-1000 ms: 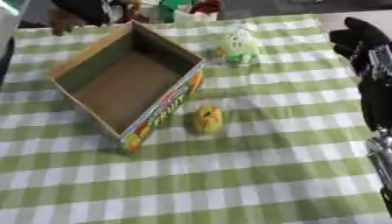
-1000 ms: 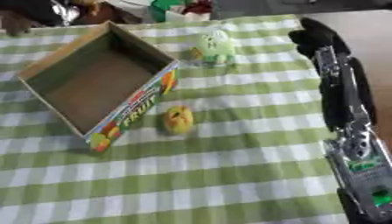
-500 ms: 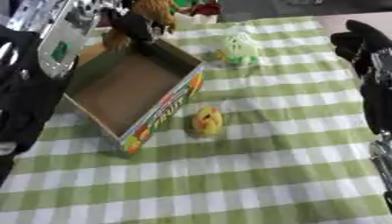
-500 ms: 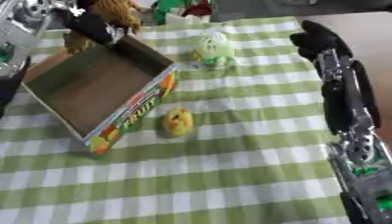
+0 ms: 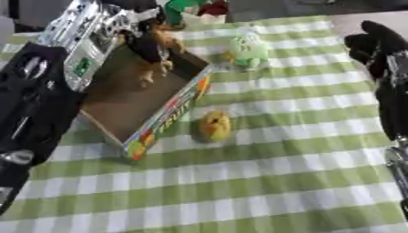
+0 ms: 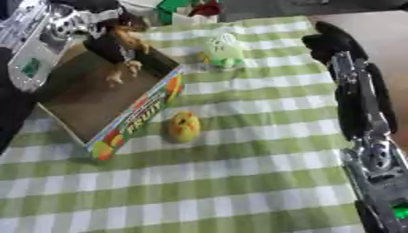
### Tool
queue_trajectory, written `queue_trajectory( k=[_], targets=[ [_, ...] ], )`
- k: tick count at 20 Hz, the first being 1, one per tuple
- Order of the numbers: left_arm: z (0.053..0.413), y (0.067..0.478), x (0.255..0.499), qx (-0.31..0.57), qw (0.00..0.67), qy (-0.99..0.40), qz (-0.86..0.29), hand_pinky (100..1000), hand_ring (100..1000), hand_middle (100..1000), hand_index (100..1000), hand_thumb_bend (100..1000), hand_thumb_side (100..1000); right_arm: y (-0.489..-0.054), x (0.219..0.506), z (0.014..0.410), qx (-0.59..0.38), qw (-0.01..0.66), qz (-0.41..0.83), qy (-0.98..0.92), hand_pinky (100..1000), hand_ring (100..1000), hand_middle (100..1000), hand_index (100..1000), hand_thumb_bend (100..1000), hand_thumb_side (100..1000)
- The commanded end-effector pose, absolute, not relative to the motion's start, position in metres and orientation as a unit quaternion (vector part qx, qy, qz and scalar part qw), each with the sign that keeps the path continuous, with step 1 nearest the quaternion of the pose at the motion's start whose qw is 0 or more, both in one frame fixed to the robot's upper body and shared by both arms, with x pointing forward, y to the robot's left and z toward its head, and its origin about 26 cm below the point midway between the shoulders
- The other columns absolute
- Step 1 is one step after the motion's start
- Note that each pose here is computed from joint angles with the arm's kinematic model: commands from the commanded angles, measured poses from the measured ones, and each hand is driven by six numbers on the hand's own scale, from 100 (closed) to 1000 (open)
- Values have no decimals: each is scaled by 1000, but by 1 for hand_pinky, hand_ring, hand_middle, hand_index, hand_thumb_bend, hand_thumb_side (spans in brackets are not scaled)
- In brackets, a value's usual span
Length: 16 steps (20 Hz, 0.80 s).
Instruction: Pick up objects on the table and place them in the box.
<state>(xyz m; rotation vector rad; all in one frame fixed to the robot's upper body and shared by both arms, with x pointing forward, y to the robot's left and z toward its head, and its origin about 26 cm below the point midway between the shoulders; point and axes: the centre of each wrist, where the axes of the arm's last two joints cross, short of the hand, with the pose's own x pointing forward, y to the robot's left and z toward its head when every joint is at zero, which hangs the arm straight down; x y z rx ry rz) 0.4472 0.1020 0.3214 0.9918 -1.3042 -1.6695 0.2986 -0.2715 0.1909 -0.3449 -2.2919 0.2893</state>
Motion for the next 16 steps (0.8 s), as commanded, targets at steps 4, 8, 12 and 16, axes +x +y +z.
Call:
queue_trajectory(
  k=[4,8,12,16],
  targets=[
    [330,108,448,415,393,-478,-667,461,553,505,622,100,311,-272,296,199,-137,379,116,-908,890,857,738,907,100,1000],
    [329,110,449,413,402,-456,-678,494,597,548,692,100,373,-272,296,199,-137,379,116,-908,890,858,738,907,100,1000],
    [329,111,449,411,407,-443,-685,517,660,645,780,100,404,-272,296,199,-137,380,115,-907,890,858,738,907,100,1000],
    [323,113,453,408,415,-433,-688,580,757,790,940,100,463,-272,296,198,-137,381,114,-907,891,859,738,907,100,1000]
  ],
)
